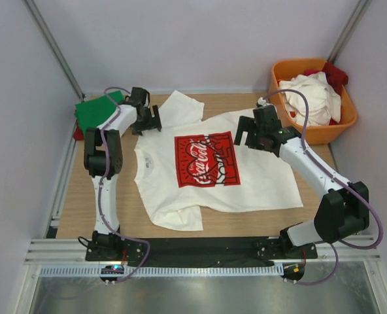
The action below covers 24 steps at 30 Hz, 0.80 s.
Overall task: Fold and stack the t-shirts
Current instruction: Flatten the tshirt out, then fold the tshirt
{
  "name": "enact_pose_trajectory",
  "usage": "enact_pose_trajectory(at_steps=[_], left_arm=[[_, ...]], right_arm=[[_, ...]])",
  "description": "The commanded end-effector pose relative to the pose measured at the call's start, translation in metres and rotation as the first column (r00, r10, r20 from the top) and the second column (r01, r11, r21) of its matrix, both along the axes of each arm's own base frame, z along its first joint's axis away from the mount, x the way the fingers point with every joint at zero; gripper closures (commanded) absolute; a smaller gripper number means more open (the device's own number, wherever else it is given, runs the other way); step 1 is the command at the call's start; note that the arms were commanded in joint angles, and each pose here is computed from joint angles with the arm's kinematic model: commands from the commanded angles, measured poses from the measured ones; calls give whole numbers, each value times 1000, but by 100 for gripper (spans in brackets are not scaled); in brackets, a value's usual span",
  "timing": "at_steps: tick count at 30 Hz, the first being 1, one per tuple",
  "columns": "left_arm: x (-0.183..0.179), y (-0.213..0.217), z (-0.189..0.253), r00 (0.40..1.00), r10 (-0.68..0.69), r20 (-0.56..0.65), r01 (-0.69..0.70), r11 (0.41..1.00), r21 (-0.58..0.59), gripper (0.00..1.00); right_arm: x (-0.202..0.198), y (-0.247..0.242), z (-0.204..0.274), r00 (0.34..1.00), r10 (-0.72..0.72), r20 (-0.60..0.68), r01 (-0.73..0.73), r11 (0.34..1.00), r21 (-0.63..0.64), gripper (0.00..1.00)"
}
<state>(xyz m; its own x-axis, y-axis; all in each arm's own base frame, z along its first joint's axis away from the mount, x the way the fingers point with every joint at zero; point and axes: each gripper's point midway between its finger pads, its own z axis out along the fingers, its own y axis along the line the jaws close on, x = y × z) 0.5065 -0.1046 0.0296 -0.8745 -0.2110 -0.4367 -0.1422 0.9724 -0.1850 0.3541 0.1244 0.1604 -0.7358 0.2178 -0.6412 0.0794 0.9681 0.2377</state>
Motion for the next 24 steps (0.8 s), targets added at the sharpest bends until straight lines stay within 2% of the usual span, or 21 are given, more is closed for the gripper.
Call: enact_pose_trajectory(at_steps=[1, 5, 9, 11, 12, 13, 15, 16, 17, 19, 20, 21, 22, 23, 24], left_arm=[[-7, 39, -23, 994, -18, -112, 29, 995, 96, 13], [-1, 53, -17, 993, -19, -112, 35, 989, 142, 11], [-4, 53, -7, 994, -10, -110, 22, 994, 106, 7], [-2, 43, 22, 998, -20, -53, 25, 996, 86, 6], [-1, 39, 40, 999, -23, -23, 25, 996, 83, 0], [0, 36, 74, 999, -25, 42, 21, 996, 88, 0], [-12, 26, 112, 995, -42, 93, 33, 994, 104, 0], [-21, 23, 122, 994, -45, 104, 33, 993, 111, 0], [-34, 19, 163, 982, -47, 183, 24, 991, 129, 0], [-64, 17, 171, 981, -59, 183, 31, 988, 153, 0], [-84, 10, 196, 968, -78, 238, 36, 984, 177, 0], [-100, 7, 202, 964, -93, 249, 42, 979, 201, 0], [-124, 5, 183, 974, -112, 199, 65, 971, 229, 0], [-149, -11, 200, 959, -139, 249, 86, 973, 214, 0], [-175, -15, 176, 970, -152, 189, 111, 971, 213, 0]], right_arm=[[10, 1, 2, 999, 12, 33, -12, 1000, -10, 0], [18, 7, -5, 999, 21, 24, -21, 1000, 3, 0], [24, 12, -11, 1000, 30, 8, -30, 1000, 9, 0], [30, 14, -7, 999, 31, 20, -31, 999, 7, 0], [32, 13, -4, 999, 30, 22, -30, 1000, 5, 0], [33, 13, -1, 999, 31, 24, -31, 1000, 2, 0], [35, 14, 12, 999, 39, 38, -39, 999, -10, 0], [35, 13, 17, 998, 39, 49, -38, 999, -17, 0], [33, 14, 22, 998, 42, 54, -41, 999, -18, 0], [29, 12, 33, 996, 40, 74, -39, 999, -15, 0], [23, 11, 34, 997, 43, 66, -42, 999, -16, 0], [17, 10, 43, 996, 40, 84, -40, 999, -5, 0], [13, 10, 46, 995, 39, 92, -39, 999, 5, 0], [5, 10, 43, 996, 42, 82, -43, 999, 12, 0], [-3, 12, 54, 993, 42, 107, -47, 998, 42, 0]])
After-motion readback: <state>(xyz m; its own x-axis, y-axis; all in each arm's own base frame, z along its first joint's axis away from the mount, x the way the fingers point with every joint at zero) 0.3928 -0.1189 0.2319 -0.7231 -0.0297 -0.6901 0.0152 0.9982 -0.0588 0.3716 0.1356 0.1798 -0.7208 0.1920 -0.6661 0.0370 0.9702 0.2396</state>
